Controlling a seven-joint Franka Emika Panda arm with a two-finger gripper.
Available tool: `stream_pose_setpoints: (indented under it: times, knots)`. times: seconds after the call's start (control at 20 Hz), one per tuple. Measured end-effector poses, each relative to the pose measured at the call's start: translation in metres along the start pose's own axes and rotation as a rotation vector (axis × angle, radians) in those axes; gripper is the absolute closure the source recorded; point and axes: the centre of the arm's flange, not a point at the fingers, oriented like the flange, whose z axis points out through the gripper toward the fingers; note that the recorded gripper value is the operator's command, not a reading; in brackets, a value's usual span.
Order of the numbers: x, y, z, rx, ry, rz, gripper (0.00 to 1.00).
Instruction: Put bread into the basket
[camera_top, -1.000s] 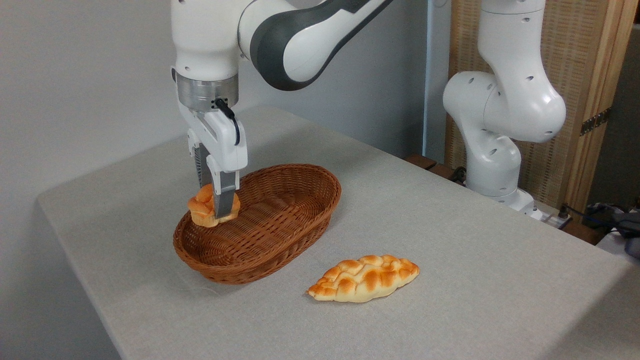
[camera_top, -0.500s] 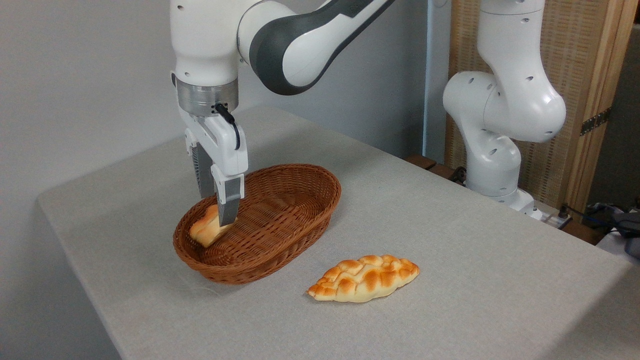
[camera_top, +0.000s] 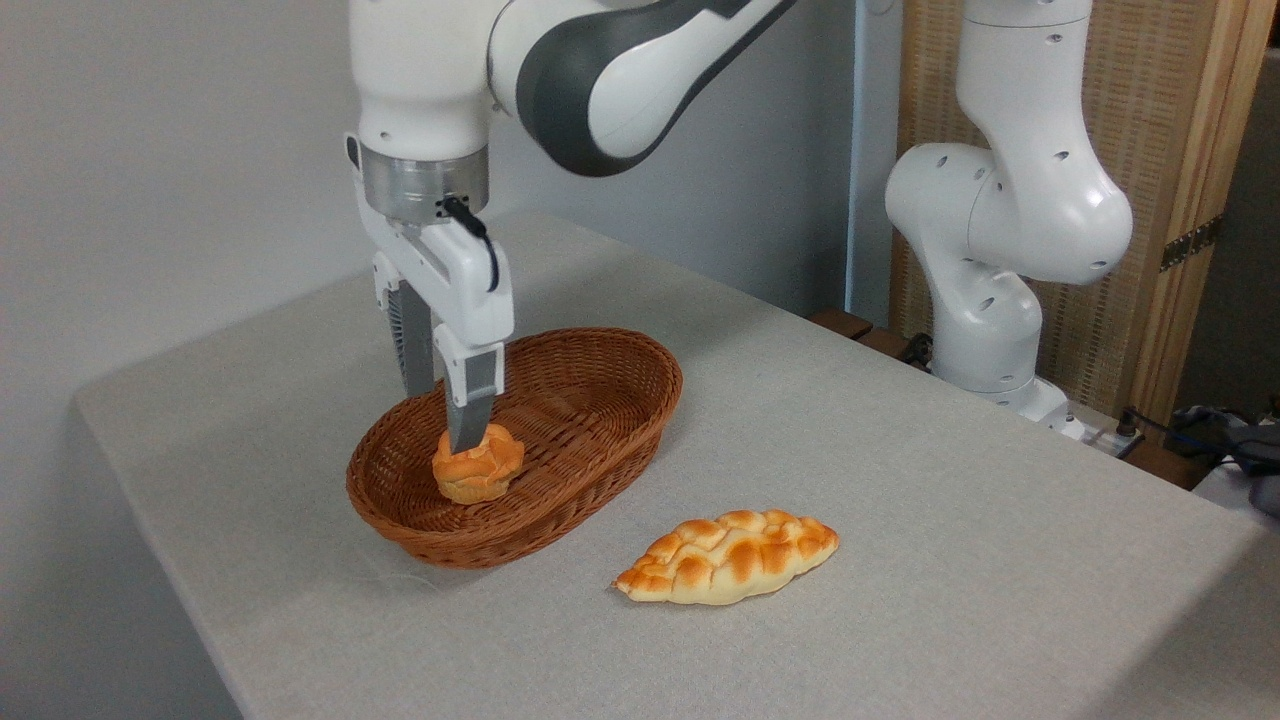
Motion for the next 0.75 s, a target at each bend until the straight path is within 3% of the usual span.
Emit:
stream_pose_setpoints:
  times: [0.35,0.75]
  knots:
    - [-0.024,-0.010,-0.036,-0.010,-0.028,-0.042,0.00]
    - [-0.043,-0.009,-0.072,0.022,-0.072,-0.044,0.00]
